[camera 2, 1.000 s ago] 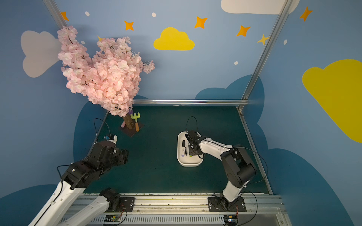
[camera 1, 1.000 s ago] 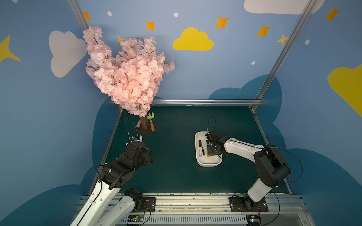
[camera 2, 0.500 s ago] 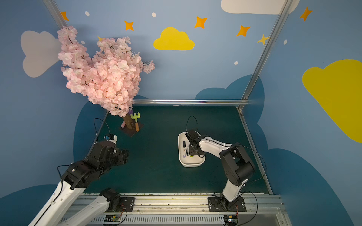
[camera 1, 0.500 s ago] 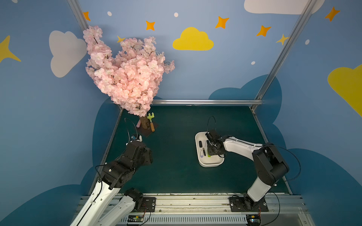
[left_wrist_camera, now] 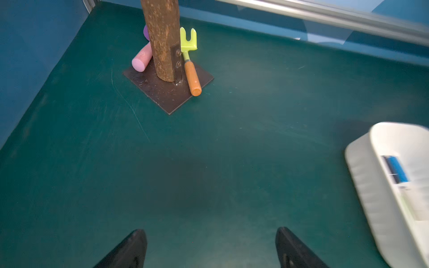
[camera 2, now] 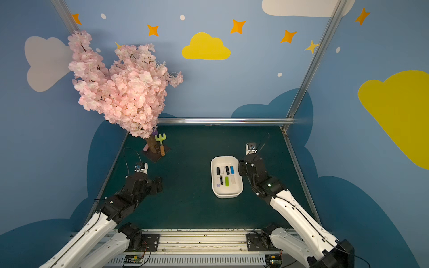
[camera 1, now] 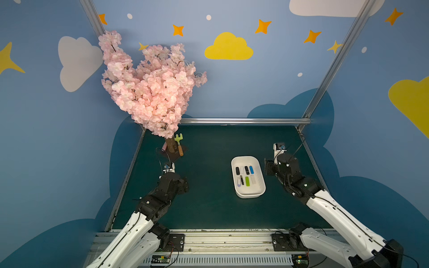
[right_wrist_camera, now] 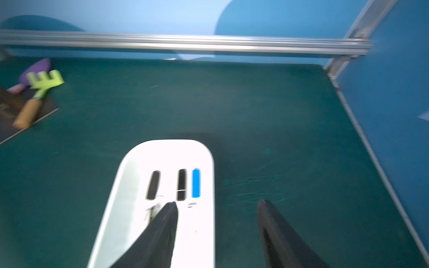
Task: Put the usb flash drive into the storage box
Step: Reset both arms
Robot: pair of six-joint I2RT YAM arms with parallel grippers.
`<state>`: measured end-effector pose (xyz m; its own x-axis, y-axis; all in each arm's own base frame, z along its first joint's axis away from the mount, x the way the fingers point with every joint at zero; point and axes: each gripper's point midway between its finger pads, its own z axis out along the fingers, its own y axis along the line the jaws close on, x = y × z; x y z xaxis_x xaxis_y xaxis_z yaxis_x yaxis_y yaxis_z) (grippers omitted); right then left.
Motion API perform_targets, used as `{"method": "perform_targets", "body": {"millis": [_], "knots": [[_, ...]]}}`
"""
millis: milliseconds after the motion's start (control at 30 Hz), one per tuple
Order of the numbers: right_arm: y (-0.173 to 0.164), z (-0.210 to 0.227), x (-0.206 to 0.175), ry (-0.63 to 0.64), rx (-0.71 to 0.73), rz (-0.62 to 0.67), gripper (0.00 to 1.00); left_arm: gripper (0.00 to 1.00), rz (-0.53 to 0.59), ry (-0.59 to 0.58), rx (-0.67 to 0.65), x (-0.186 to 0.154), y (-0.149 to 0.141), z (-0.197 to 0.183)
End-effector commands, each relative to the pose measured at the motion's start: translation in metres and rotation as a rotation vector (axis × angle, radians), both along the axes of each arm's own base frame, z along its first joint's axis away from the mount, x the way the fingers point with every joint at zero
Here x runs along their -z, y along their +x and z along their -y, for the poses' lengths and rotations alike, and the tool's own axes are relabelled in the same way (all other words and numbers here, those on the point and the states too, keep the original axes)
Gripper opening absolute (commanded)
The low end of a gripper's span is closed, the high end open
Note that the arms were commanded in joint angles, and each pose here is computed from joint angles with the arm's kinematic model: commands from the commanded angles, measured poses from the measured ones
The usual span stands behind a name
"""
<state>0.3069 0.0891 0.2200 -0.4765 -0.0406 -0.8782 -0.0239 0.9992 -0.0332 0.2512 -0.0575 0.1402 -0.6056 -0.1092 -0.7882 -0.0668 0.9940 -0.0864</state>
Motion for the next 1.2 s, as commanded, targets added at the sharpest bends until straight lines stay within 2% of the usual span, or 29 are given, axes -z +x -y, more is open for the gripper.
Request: {"method": "perform_targets", "body": {"millis": [0, 33, 67, 133, 200, 267, 333, 467, 567, 667, 733, 800, 833, 867, 900, 967, 1067, 1167], "knots": [[0.001, 0.06, 0.034, -0.111, 0.2, 0.022, 0.63, 0.91, 0.247, 0.127, 0.034, -0.017, 0.034, -0.001], [0.001, 0.071, 0.043, -0.11, 0.234, 0.037, 0.63, 0.93, 0.305, 0.149, -0.009, -0.023, 0.04, -0.008], [0.0, 0.083, 0.055, -0.086, 0.284, 0.058, 0.63, 0.94, 0.3, 0.162, -0.034, -0.025, 0.041, -0.014], [0.004, 0.098, 0.069, -0.04, 0.338, 0.108, 0.63, 0.94, 0.328, 0.195, 0.025, -0.028, 0.047, -0.011], [0.003, 0.115, 0.08, -0.031, 0.391, 0.09, 0.63, 0.94, 0.366, 0.213, 0.043, -0.025, 0.055, -0.015], [0.005, 0.125, 0.088, -0.018, 0.428, 0.048, 0.62, 0.93, 0.352, 0.224, 0.029, -0.009, 0.063, -0.025], [0.012, 0.122, 0.095, -0.062, 0.358, -0.024, 0.62, 0.94, 0.329, 0.206, 0.029, 0.006, 0.073, -0.032], [0.028, 0.134, 0.107, -0.087, 0.424, -0.007, 0.58, 0.92, 0.305, 0.147, 0.007, 0.022, 0.1, -0.047], [0.043, 0.128, 0.1, -0.126, 0.367, 0.053, 0.57, 0.92, 0.354, 0.194, 0.06, 0.021, 0.12, -0.042], [0.048, 0.119, 0.101, -0.038, 0.312, 0.145, 0.57, 0.9, 0.294, 0.176, 0.048, 0.042, 0.143, -0.049], [0.051, 0.113, 0.101, 0.021, 0.277, 0.276, 0.52, 0.91, 0.256, 0.117, 0.042, 0.052, 0.139, -0.056], [0.059, 0.084, 0.109, -0.012, 0.097, 0.28, 0.52, 0.94, 0.314, 0.119, 0.063, 0.054, 0.141, -0.054], [0.068, 0.077, 0.119, -0.042, 0.045, 0.237, 0.53, 0.94, 0.318, 0.119, 0.062, 0.055, 0.14, -0.054], [0.081, 0.085, 0.123, -0.038, 0.111, 0.197, 0.57, 0.98, 0.295, 0.115, 0.061, 0.056, 0.141, -0.054], [0.088, 0.089, 0.126, -0.047, 0.136, 0.164, 0.96, 1.0, 0.252, 0.107, 0.055, 0.058, 0.142, -0.056], [0.085, 0.096, 0.127, 0.012, 0.162, 0.137, 0.98, 1.0, 0.264, 0.076, 0.077, 0.057, 0.143, -0.055], [0.083, 0.088, 0.132, -0.035, 0.105, 0.021, 0.98, 1.0, 0.248, 0.071, 0.082, 0.058, 0.142, -0.055], [0.083, 0.087, 0.132, -0.04, 0.097, 0.026, 0.98, 1.0, 0.246, 0.069, 0.079, 0.058, 0.143, -0.055]]}}
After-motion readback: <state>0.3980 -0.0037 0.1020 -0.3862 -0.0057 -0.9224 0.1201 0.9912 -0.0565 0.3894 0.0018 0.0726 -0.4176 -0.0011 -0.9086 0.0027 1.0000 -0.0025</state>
